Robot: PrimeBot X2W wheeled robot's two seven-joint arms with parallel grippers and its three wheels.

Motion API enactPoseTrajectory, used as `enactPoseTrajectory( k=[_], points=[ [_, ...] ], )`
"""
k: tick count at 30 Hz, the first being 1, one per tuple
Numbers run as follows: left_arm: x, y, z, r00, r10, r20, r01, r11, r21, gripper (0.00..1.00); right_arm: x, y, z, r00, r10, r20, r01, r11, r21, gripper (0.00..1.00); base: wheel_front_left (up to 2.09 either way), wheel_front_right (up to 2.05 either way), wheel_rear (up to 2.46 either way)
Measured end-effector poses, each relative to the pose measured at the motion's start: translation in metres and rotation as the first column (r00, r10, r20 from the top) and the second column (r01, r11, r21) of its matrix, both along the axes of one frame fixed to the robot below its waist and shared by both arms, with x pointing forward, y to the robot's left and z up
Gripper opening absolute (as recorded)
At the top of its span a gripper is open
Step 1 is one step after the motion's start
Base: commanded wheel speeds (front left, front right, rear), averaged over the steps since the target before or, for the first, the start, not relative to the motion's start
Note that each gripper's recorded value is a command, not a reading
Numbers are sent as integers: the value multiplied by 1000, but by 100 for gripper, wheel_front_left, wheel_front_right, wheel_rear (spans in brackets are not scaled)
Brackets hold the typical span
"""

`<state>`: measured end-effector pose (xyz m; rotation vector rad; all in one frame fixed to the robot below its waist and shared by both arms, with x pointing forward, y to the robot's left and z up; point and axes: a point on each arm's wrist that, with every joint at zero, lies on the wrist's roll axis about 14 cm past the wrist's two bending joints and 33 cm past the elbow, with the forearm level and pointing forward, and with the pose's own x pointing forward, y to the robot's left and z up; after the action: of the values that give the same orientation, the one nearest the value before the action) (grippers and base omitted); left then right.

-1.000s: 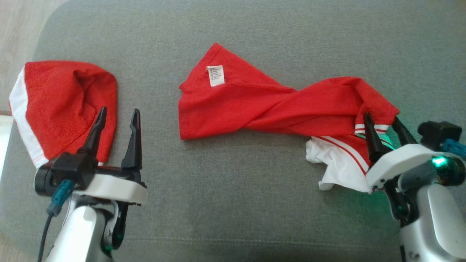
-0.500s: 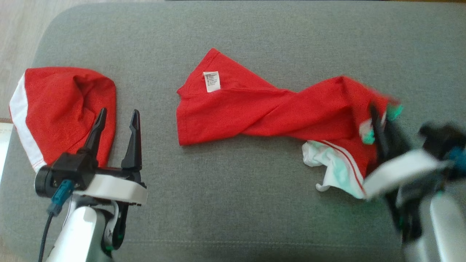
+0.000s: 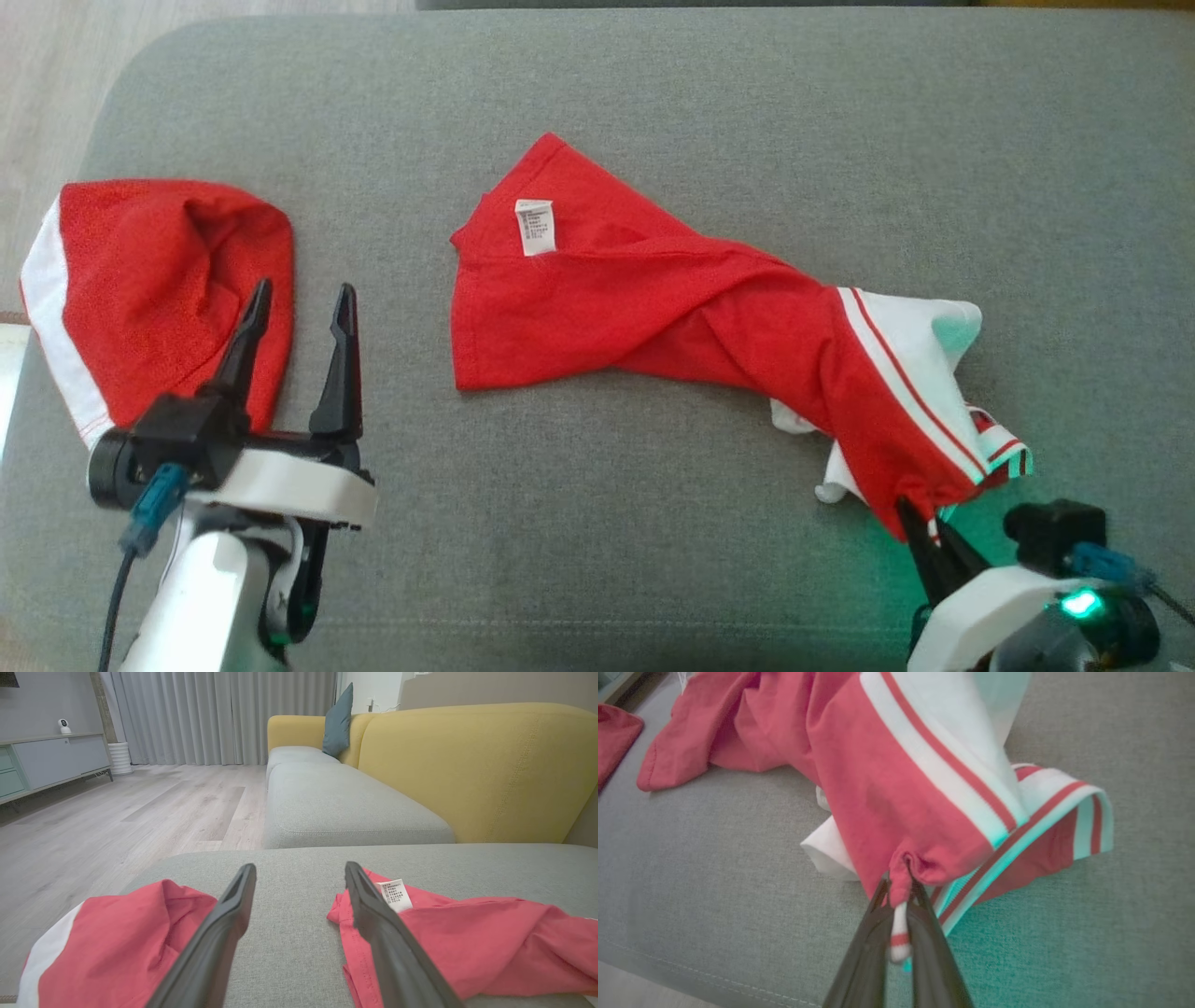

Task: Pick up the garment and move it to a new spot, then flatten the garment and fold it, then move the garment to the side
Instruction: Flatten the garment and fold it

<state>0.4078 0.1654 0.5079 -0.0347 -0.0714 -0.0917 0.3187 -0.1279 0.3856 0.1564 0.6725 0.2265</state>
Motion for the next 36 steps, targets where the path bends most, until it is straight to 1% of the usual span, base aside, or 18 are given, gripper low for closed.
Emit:
enactPoseTrajectory(
  k=[1,3,6,8,11,12,16,19,23,31,36],
  points=[
    [0,0,0,1000,1,1,-1,1000,0,100,3,-1,4,1000,-12,24,12,1000,6,100,0,0,0],
    [-2,1,1,1000,2,2,-2,1000,1,100,12,-5,18,994,-46,102,44,999,21,100,0,0,0],
    [-4,1,3,1000,3,6,-3,1000,1,100,25,-10,48,968,-75,238,69,997,37,100,0,0,0],
    [-7,2,3,1000,6,7,-6,1000,1,100,33,-14,67,943,-87,320,78,996,39,100,0,0,0],
    [-12,3,2,1000,16,2,-16,1000,3,100,45,-17,99,893,-100,439,88,995,47,100,0,0,0],
    [-12,3,2,1000,16,2,-16,1000,3,100,45,-17,99,893,-100,439,88,995,47,100,0,0,0],
    [-15,4,3,1000,17,3,-17,1000,3,100,57,-19,123,849,-108,517,93,994,55,100,0,0,0],
    [-16,4,6,1000,22,13,-22,1000,5,100,64,-17,133,832,-103,545,85,995,59,100,0,0,0],
    [-18,5,8,1000,23,19,-23,1000,6,100,68,-13,133,831,-96,549,74,995,62,100,0,0,0],
    [-18,4,7,1000,18,16,-18,1000,7,100,67,-13,126,841,-97,532,75,995,63,100,0,0,0],
    [-17,2,5,1000,13,9,-13,1000,8,100,68,-19,112,862,-118,493,96,993,70,100,0,0,0]
  ],
)
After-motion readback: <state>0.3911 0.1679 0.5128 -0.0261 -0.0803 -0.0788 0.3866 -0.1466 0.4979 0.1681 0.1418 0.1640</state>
